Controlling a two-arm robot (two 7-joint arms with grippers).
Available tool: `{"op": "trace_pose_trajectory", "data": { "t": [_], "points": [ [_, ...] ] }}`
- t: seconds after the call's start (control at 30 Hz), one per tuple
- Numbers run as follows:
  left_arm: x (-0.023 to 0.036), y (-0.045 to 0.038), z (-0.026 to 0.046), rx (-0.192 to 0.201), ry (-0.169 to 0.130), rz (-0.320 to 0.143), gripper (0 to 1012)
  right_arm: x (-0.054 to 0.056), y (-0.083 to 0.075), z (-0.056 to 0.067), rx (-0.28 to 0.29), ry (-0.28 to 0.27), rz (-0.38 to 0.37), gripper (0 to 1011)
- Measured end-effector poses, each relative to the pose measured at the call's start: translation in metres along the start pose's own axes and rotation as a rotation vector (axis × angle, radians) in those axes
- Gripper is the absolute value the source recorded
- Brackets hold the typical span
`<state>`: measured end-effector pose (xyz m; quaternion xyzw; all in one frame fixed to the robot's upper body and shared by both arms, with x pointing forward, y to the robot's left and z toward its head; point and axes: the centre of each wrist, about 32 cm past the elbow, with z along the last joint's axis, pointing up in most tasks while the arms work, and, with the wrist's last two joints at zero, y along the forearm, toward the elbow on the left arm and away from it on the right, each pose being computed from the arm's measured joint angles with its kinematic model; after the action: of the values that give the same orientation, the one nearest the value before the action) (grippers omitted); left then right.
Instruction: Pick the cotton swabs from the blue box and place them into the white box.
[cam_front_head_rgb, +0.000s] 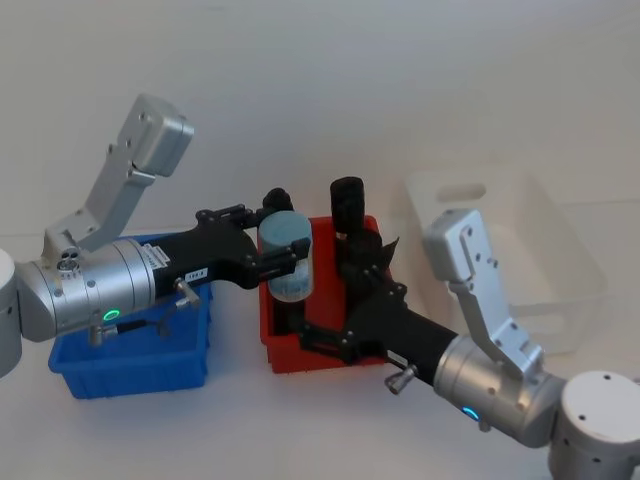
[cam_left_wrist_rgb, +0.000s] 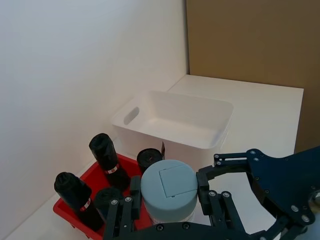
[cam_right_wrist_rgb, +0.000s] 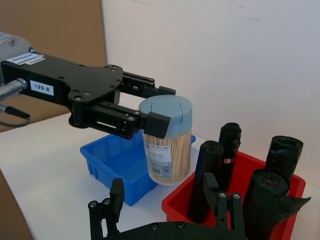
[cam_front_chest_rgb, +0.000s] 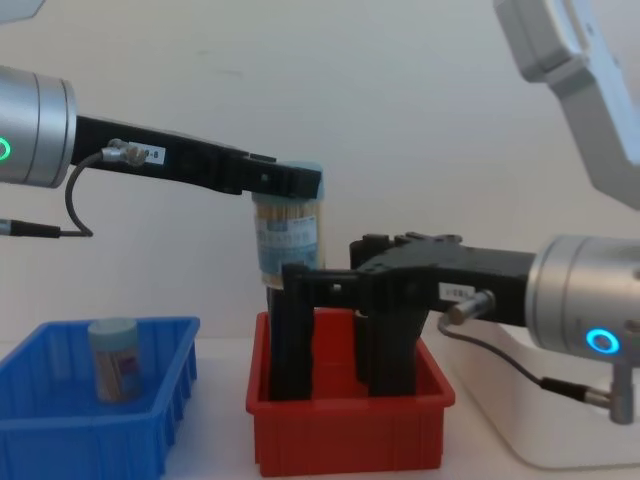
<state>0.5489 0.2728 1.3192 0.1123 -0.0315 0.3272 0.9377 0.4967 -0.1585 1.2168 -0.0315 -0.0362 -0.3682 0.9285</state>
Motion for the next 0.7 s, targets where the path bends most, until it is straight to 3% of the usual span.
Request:
{"op": "trace_pose_trajectory", "data": {
  "t": [0.7],
  "points": [
    [0.0000, 0.0000, 0.0000, 0.000, 0.000, -0.001, 664, 0.000, 0.042, 0.005, 0.004, -0.002, -0.022, 1001]
  ]
}}
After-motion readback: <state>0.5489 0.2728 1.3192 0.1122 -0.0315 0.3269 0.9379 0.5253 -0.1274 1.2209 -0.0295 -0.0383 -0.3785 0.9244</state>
